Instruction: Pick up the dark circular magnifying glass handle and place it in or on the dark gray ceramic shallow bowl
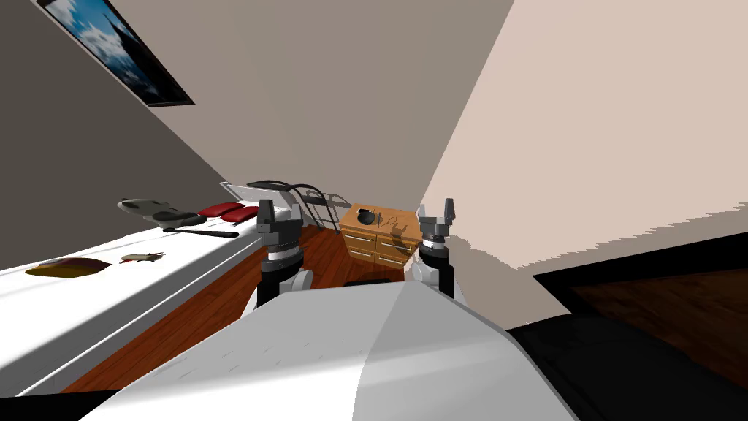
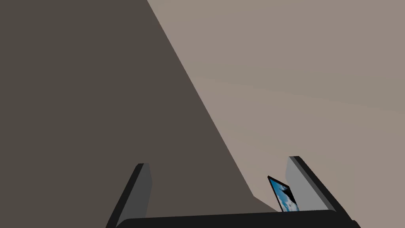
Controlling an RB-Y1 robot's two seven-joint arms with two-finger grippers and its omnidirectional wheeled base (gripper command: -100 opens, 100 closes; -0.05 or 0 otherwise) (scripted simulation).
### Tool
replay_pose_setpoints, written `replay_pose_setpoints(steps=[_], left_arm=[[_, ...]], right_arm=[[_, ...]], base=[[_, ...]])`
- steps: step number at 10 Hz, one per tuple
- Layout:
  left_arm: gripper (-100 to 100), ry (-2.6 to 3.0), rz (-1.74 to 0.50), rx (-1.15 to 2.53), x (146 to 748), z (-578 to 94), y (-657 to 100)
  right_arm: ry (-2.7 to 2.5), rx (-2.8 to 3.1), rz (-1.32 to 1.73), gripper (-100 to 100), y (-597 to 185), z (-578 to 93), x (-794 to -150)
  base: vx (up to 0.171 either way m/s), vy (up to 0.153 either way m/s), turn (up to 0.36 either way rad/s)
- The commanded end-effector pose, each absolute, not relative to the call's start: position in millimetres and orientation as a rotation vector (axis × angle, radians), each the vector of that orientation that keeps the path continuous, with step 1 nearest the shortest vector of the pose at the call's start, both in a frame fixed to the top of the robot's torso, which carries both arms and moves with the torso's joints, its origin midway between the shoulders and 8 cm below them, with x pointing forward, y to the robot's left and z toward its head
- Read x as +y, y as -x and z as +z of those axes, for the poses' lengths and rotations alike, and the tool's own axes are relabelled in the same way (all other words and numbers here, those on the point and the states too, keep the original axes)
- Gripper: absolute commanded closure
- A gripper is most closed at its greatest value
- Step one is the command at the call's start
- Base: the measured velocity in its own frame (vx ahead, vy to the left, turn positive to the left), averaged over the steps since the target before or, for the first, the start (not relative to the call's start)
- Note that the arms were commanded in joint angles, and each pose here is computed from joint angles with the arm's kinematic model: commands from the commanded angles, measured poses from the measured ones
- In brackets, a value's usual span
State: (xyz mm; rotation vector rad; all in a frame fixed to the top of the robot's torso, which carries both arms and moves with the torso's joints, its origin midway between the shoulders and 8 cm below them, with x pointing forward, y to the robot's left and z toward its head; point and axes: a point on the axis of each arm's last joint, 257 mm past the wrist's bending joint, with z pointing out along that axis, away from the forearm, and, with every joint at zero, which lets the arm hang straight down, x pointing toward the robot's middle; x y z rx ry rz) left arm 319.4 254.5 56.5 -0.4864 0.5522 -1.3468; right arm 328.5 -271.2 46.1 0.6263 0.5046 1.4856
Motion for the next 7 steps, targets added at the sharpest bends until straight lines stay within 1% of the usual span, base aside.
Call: replay_pose_setpoints(steps=[1,7], left_arm=[[0,0.486,-1.347,0.552,254.5,56.5,-319.4],[0,0.487,-1.347,0.552,254.5,56.6,-319.4]], right_arm=[[-0.594,0.572,1.438,-100,-334.2,36.0,-263.7],[-0.501,0.737,1.27,-100,-353.4,0.9,-249.9]], base=[[-0.024,0.05,-0.066],[-0.015,0.095,-0.066]])
